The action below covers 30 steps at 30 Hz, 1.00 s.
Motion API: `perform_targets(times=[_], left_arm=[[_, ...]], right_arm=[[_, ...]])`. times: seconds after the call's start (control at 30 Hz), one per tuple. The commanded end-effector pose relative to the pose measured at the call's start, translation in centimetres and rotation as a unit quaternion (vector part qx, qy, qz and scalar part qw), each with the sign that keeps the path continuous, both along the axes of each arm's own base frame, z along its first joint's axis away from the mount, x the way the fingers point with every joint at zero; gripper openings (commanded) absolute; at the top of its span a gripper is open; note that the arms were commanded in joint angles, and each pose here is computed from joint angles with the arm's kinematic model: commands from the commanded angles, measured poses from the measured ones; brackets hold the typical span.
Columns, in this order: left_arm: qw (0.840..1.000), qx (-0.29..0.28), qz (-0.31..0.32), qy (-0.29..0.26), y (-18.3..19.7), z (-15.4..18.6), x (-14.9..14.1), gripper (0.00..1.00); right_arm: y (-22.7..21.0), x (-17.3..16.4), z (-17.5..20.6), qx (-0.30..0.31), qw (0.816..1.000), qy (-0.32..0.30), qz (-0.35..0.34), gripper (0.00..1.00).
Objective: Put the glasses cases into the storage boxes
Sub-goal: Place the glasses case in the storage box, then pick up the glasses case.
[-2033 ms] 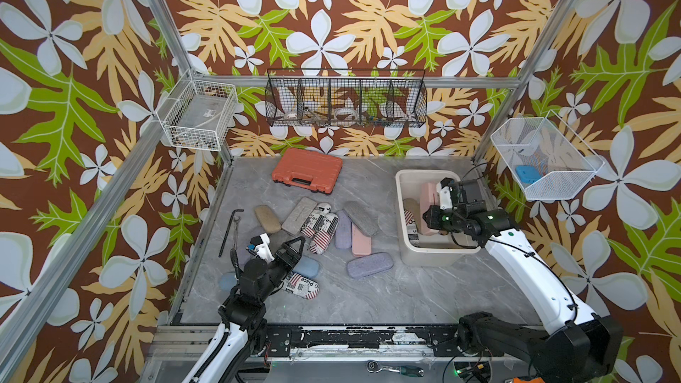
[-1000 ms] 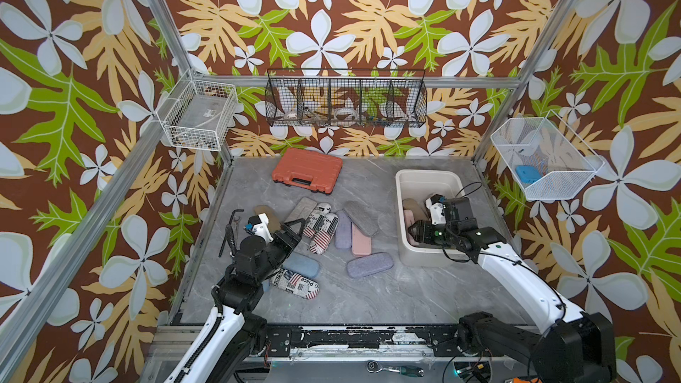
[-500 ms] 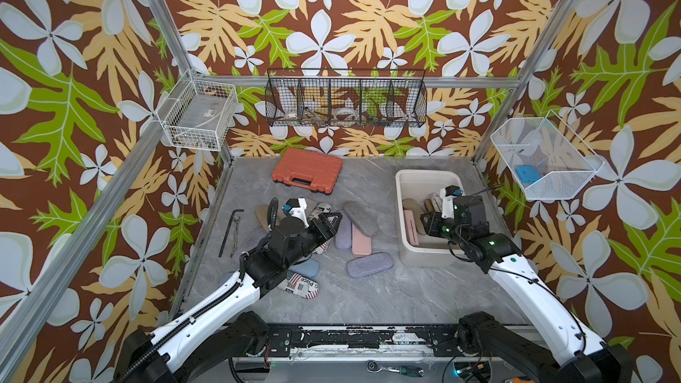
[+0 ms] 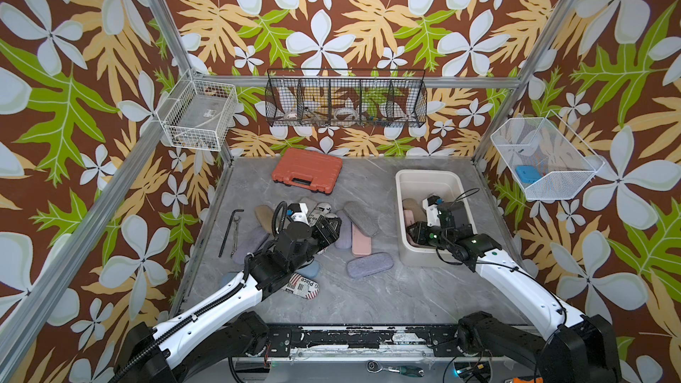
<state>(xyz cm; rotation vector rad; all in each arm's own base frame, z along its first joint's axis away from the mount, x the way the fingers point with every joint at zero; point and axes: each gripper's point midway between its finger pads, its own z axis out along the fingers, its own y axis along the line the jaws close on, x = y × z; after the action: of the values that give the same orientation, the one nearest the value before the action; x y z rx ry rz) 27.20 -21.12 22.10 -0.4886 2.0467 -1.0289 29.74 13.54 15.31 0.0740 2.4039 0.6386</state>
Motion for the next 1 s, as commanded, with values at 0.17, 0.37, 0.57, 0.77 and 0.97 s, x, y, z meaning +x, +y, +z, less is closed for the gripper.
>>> perform_targets(times=[0.17,0.37,0.57,0.77,0.97], left_arm=[[0.983,0.185,-0.007,0.004,1.8,-2.5,1.2,0.94],[0.964,0.263,-0.042,0.017,2.5,-4.1,2.8,1.0],[0.911,0.389,-0.104,0.087,2.5,-8.6,4.3,1.0],[0.889,0.424,-0.144,0.096,1.9,-12.0,4.8,0.98],[0.897,0.396,-0.166,0.104,2.3,-14.3,4.2,1.0]], right_arm=[[-1.6,0.6,7.0,-0.022,0.997,-0.072,-0.03,0.49],[-2.6,-0.2,9.7,-0.025,0.993,-0.106,-0.045,0.52],[-2.4,-1.0,10.1,-0.003,0.992,-0.12,-0.045,0.57],[-1.9,-0.6,11.3,0.024,0.988,-0.145,-0.044,0.54],[-2.3,0.7,11.1,0.019,0.986,-0.153,-0.066,0.58]])
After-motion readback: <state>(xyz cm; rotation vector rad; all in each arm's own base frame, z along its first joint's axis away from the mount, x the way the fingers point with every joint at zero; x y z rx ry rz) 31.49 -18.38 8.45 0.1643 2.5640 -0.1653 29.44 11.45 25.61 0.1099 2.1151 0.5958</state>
